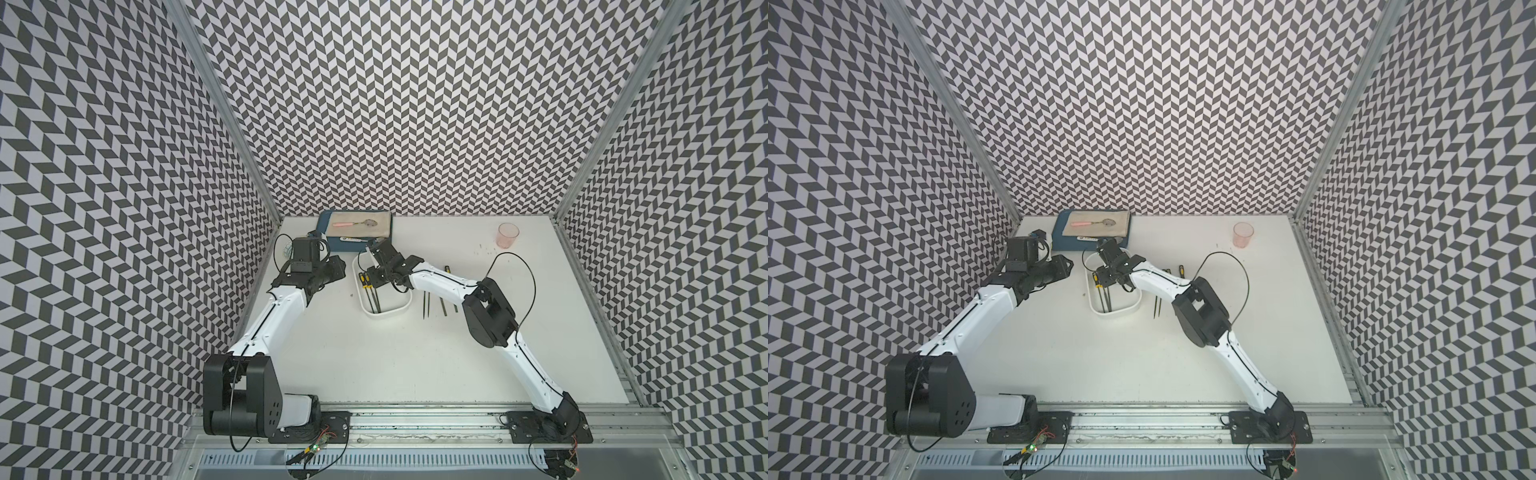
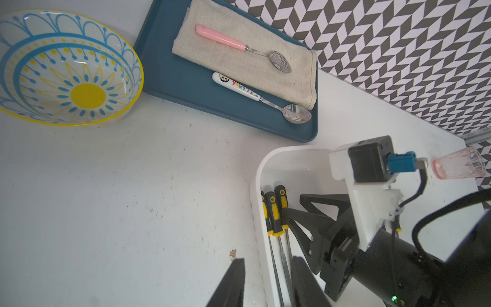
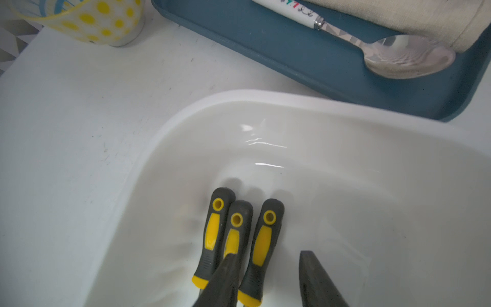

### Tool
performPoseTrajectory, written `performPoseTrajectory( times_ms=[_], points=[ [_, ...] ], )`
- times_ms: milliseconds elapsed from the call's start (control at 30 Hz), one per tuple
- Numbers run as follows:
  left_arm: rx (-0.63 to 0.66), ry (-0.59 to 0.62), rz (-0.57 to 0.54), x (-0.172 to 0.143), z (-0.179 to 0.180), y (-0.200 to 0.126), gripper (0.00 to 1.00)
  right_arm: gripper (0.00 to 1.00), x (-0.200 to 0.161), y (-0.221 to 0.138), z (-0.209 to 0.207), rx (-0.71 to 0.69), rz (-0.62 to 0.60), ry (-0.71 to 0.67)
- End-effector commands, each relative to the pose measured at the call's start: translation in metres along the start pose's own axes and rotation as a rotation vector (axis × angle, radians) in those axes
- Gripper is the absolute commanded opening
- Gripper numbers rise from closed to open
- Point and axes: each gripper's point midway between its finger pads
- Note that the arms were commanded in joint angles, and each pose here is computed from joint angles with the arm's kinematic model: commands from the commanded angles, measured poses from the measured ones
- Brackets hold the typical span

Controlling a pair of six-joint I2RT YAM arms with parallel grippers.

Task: Take the file tool out of the storage box
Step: Pick up the file tool from the storage box.

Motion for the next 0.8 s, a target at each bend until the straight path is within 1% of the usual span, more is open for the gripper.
performPoseTrajectory(
  times_ms=[0,333,600,767],
  points=[
    [-0.019,0.007,-0.012,0.004,-0.006,-0.003,0.35,0.41,0.000,0.010,-0.001,-0.016,-0.003,-0.025],
    [-0.017,0.008,-0.011,0.004,-0.006,-0.003,0.35,0.41,-0.011,0.020,-0.005,-0.028,0.025,-0.027],
    [-0.015,0.008,-0.012,0.005,-0.005,-0.003,0.35,0.41,-0.007,0.016,-0.006,-0.036,0.014,-0.021],
    [-0.014,0.010,-0.011,0.005,-0.005,-0.003,0.35,0.41,-0.016,0.018,-0.015,-0.065,0.042,-0.029]
  ],
)
Point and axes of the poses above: each gripper's point midway between its finger pads, its own y axis out along the fingers, its own z axis along the line the jaws close on, x = y × z, and after that the axes turned 7 degrees about -y, right-handed
